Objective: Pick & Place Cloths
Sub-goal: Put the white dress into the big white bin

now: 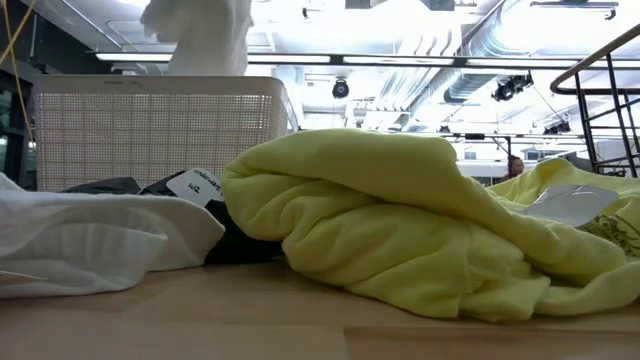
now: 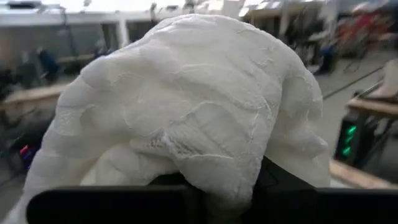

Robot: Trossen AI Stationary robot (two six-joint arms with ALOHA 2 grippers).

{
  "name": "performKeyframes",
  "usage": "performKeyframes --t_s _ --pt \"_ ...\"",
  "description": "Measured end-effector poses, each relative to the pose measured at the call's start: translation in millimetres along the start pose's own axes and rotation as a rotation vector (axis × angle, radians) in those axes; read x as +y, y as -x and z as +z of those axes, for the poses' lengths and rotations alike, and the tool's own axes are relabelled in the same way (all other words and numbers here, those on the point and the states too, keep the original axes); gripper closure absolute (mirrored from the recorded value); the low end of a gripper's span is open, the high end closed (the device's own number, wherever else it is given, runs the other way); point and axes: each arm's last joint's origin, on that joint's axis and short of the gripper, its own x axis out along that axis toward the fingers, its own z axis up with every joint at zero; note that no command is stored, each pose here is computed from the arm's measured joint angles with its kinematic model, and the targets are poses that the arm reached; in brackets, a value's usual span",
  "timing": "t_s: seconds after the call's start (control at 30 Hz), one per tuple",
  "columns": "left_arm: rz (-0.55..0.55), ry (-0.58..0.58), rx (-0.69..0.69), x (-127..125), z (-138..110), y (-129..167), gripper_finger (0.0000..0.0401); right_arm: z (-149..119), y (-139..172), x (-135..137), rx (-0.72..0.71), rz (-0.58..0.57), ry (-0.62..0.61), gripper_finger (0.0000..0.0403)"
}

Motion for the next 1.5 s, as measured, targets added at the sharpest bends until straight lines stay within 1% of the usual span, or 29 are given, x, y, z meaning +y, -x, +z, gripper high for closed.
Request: performKeyframes --t_s 0.1,0.2,0.33,0.53,0.7,0.77,0.9,1.0,1.1,1.3,1.5 --pt "0.025 -0.004 0.053 -2.1 -7.1 -3.5 0.036 0.0 0.0 0.0 0.0 0.0 0.0 0.0167" --pt "0.062 0.014 0.064 0.0 -9.1 -10.0 0.036 -0.1 -0.2 0.0 0.0 0.0 -0.004 0.0167" --pt "0.101 0.031 0.132 1.6 -19.7 -24.8 0.036 -0.7 -0.1 0.0 0.007 0.0 -0.01 0.0167" --pt "0.099 0.077 0.336 8.7 -47.1 -52.5 0.036 -2.9 -0.1 -0.1 0.03 -0.001 -0.02 0.0167" --pt "0.064 0.148 0.542 18.7 -70.8 -72.7 0.036 -3.6 0.0 -0.2 0.037 -0.002 -0.032 0.0167" --pt "0.064 0.161 0.63 22.8 -75.5 -78.9 0.036 -4.3 0.0 -0.2 0.044 -0.003 -0.032 0.0167" --pt "0.093 0.156 0.82 27.8 -81.9 -94.1 0.036 -5.4 0.1 -0.3 0.056 -0.003 -0.031 0.0167" --pt "0.103 0.158 0.937 29.1 -83.2 -107.8 0.036 -5.6 0.1 -0.3 0.058 -0.004 -0.032 0.0167" --pt "0.113 0.122 1.049 28.2 -89.8 -123.1 0.036 -5.6 0.1 -0.3 0.058 -0.004 -0.032 0.0167" --pt "0.124 0.042 1.241 19.6 -120.8 -152.0 0.036 -5.8 0.1 -0.3 0.06 -0.004 -0.032 0.0167" --pt "0.126 0.011 1.348 13.2 -147.2 -172.4 0.036 -7.9 0.2 -0.4 0.081 -0.005 -0.034 0.0167"
